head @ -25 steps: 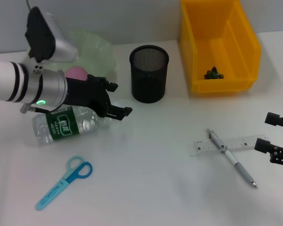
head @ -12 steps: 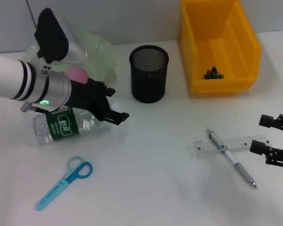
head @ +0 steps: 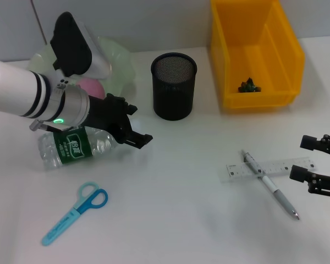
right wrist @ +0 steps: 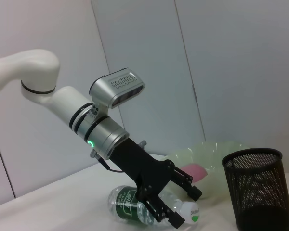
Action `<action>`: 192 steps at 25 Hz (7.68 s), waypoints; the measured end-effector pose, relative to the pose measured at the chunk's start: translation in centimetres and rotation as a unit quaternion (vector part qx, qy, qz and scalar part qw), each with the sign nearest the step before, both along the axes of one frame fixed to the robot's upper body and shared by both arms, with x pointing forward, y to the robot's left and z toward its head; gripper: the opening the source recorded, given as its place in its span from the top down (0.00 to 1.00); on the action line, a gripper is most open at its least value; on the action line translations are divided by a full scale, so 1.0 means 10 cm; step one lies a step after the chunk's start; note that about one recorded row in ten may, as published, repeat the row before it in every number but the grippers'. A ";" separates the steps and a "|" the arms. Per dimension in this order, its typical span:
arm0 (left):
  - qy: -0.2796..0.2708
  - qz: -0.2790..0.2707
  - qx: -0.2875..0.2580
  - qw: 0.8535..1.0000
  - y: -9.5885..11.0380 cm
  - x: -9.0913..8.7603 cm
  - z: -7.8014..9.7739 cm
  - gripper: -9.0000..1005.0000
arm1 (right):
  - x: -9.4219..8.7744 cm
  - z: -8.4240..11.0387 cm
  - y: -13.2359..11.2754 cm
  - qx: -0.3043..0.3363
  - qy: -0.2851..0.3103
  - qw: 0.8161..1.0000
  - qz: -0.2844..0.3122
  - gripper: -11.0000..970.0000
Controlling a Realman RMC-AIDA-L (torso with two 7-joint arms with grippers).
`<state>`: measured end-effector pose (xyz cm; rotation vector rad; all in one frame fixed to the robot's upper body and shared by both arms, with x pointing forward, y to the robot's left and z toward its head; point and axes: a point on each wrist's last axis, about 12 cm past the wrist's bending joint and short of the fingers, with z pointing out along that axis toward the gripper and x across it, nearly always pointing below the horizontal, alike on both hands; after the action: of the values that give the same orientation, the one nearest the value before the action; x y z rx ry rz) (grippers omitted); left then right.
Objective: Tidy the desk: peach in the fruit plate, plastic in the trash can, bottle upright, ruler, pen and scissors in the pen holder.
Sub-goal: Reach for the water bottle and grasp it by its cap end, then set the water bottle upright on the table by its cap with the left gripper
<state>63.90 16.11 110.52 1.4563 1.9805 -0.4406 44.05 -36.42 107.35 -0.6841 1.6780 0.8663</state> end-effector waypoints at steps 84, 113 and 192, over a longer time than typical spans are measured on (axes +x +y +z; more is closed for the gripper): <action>-0.010 -0.006 0.051 0.999 -0.14 -0.14 -0.07 0.22 | 0.04 -0.08 0.05 -0.009 0.023 0.999 0.021 0.14; -0.018 -0.012 0.010 1.000 -0.13 -0.13 0.16 0.57 | 0.06 -0.06 0.05 -0.009 0.022 1.000 0.020 0.14; -0.050 0.138 -0.247 0.958 0.69 -0.45 0.39 0.57 | 0.20 0.00 0.11 -0.005 0.017 0.999 0.033 0.14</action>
<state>59.37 23.01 114.42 0.8619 1.7891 -0.6638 46.01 -35.32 107.33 -0.7385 1.7001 0.9203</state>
